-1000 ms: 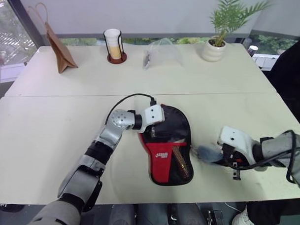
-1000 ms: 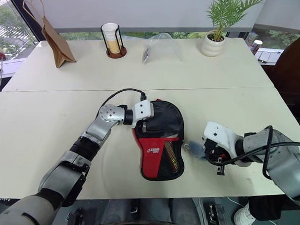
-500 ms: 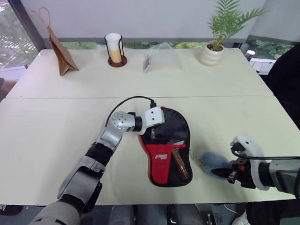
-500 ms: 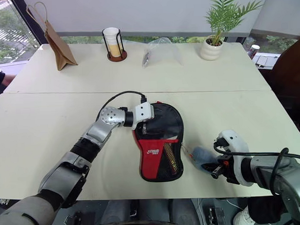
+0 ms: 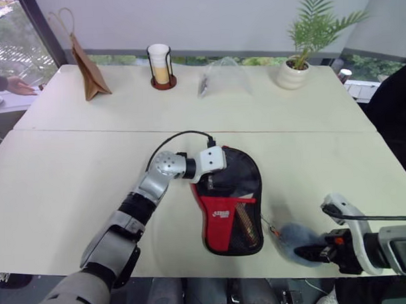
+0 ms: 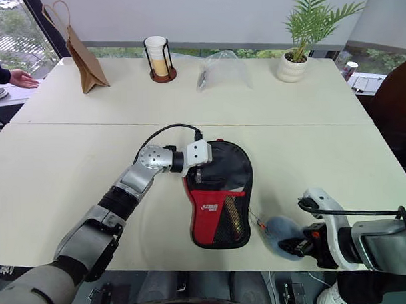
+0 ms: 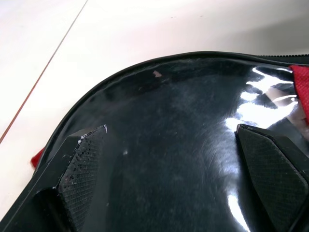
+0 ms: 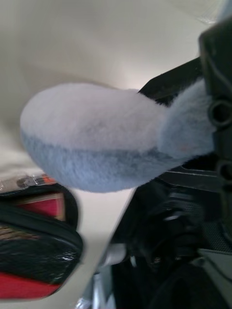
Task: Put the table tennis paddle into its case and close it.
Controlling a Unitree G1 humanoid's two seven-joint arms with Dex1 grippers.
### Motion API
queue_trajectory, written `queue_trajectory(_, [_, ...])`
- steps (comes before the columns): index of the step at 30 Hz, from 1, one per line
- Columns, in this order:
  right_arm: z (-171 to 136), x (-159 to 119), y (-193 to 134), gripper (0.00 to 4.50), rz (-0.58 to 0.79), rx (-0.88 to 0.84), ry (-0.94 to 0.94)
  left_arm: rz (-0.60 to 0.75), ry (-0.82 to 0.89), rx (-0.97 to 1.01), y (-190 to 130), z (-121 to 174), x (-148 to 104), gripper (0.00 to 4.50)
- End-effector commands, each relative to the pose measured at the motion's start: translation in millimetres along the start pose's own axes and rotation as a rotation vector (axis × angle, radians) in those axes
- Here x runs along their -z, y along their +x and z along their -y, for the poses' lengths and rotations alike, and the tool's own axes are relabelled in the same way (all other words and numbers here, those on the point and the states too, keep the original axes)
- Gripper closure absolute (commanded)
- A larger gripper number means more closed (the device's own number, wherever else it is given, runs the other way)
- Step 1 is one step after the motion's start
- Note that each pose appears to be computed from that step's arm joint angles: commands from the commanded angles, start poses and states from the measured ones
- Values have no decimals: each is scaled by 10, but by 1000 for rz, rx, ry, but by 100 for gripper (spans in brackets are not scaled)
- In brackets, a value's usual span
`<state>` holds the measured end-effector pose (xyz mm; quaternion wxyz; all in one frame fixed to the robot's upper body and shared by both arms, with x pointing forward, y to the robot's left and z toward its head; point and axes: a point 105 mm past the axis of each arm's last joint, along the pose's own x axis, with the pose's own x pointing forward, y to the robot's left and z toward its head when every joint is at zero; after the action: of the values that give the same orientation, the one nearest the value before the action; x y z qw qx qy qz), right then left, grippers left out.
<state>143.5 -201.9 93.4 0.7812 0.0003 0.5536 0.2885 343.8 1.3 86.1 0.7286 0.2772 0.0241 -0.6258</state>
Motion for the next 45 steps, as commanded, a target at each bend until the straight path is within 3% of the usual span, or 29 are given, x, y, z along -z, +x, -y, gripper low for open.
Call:
queue_trajectory(1, [-132, 162, 38, 448, -92, -33, 19, -160, -62, 34, -57, 151, 428, 0])
queue_trajectory(19, [76, 454, -51, 448, -224, 108, -108, -165, -60, 40, -50, 157, 435, 0])
queue_trajectory(29, [218, -53, -150, 448, -54, 129, -190, -156, -48, 37, -40, 119, 402, 0])
queue_trajectory(38, [295, -354, -236, 4, 4, 146, -311, -65, -65, -17, -52, -20, 240, 0])
queue_trajectory(45, [408, -853, -669, 4, 88, 185, -643, 131, -139, -161, -330, -506, -261, 0])
